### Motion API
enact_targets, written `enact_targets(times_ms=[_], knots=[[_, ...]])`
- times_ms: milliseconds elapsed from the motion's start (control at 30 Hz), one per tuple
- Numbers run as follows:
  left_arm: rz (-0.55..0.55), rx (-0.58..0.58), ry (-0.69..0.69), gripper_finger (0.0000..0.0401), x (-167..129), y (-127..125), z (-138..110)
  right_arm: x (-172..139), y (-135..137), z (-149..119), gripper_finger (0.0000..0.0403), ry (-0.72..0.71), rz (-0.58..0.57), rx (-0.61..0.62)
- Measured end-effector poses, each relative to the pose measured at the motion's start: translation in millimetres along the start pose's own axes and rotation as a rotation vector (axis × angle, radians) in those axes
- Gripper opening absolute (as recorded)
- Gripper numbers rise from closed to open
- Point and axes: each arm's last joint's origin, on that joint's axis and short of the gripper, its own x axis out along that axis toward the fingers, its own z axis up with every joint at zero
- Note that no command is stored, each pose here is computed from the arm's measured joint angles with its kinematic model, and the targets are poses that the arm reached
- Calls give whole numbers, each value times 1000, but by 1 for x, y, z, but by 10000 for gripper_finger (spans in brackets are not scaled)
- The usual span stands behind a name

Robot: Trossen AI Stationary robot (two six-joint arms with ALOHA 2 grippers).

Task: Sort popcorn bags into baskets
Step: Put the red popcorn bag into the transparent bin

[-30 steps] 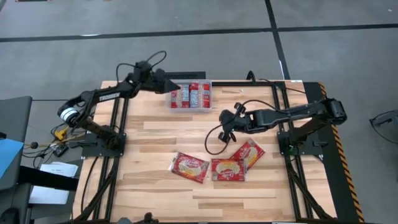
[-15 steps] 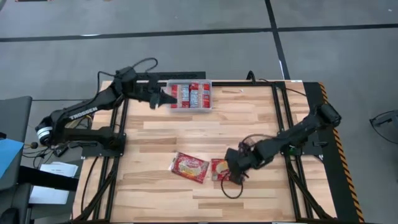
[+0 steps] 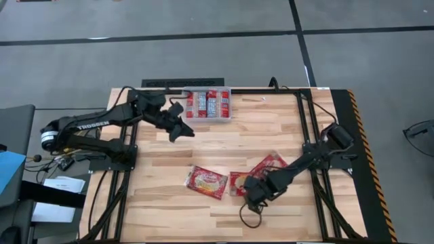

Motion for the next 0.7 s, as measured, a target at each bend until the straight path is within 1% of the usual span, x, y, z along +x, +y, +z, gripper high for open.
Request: enact_targets(times_ms=[133, 267, 367, 500, 600, 700], knots=[[63, 8, 75, 163, 11, 9, -13, 5, -18, 26, 18, -50, -34, -55], [101, -5, 89, 163, 25, 26, -30, 9, -42, 53, 22, -100, -86, -102], [136, -31, 57, 163, 38, 43, -43, 12, -56, 73, 21, -163, -85, -143], [105, -75, 7, 163, 57, 61, -56, 14, -73, 103, 15, -299, -74, -181], [127, -86, 13, 163, 71, 73, -62, 11, -82, 116, 14, -354, -67, -186], [163, -76, 24, 163, 83, 85, -66, -3, -79, 119, 17, -392, -64, -185]])
